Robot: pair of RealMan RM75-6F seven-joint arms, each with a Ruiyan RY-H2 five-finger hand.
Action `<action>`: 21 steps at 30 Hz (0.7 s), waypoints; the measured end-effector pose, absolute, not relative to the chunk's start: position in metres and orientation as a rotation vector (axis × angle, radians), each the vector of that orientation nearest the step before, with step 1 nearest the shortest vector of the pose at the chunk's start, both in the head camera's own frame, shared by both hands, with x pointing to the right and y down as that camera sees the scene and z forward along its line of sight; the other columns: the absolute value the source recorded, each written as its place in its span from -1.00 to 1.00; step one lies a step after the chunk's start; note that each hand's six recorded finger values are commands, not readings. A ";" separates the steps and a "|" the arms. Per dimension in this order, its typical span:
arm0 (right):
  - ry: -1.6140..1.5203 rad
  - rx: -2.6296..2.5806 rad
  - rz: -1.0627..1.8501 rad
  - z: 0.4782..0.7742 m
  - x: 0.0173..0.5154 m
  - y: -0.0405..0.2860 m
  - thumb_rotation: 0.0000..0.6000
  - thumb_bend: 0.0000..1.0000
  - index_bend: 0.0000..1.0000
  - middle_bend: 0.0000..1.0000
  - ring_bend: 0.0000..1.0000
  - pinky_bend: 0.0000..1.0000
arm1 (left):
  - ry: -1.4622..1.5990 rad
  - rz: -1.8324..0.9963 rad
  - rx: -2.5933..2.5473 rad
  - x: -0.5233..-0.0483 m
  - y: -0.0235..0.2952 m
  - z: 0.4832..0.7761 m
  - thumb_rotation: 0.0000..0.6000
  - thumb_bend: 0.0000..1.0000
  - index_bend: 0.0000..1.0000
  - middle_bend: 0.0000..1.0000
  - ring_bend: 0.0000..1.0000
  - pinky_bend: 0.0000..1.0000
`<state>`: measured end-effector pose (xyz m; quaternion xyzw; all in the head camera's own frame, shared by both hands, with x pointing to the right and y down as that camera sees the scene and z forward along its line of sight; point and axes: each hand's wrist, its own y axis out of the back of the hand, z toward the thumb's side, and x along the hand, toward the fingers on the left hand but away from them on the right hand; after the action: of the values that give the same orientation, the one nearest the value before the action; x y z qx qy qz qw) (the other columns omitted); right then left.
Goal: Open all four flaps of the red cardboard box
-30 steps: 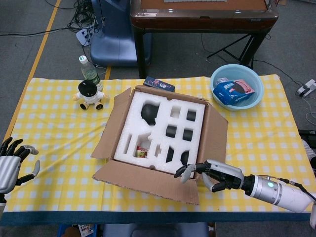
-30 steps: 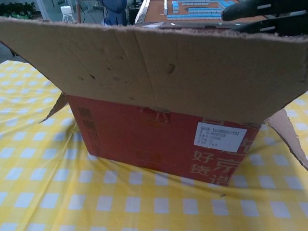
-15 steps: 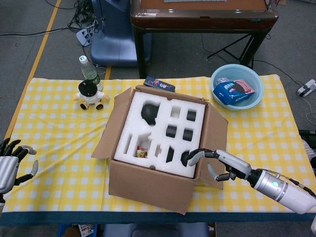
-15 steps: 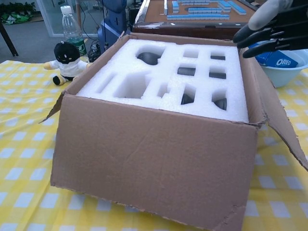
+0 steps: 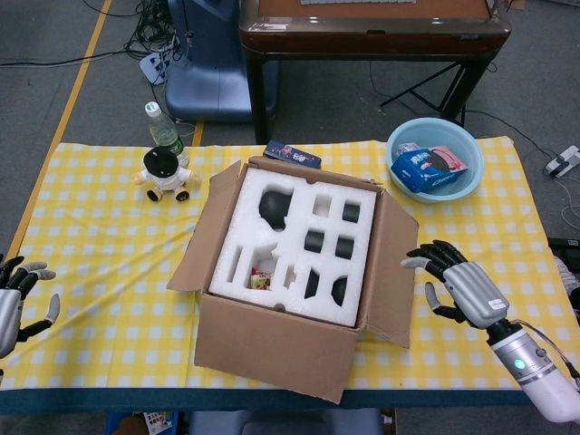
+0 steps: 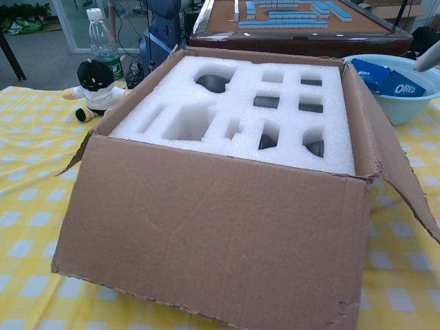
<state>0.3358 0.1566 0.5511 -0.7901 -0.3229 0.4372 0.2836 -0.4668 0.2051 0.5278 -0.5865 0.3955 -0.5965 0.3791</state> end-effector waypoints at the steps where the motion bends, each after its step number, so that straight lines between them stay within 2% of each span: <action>1: -0.875 -2.069 1.188 0.552 0.341 0.159 1.00 0.31 -0.51 -0.62 -0.77 -0.87 | 1.007 -1.529 -1.495 -0.467 0.206 0.528 0.10 -0.05 -0.18 -0.48 -0.73 -1.00; 11: -0.980 -1.770 1.294 0.558 0.388 0.191 1.00 0.30 -0.52 -0.63 -0.77 -0.87 | 1.022 -1.573 -1.483 -0.472 0.221 0.529 0.11 -0.05 -0.19 -0.48 -0.73 -1.00; 21: -1.019 -1.770 1.318 0.561 0.396 0.204 1.00 0.30 -0.53 -0.63 -0.77 -0.87 | 1.054 -1.581 -1.468 -0.472 0.232 0.527 0.11 -0.05 -0.20 -0.48 -0.73 -1.00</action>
<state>0.3956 0.2038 0.5608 -0.6826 -0.3929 0.5082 0.3484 -0.4725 0.2325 0.5266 -0.5699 0.4090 -0.6140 0.3618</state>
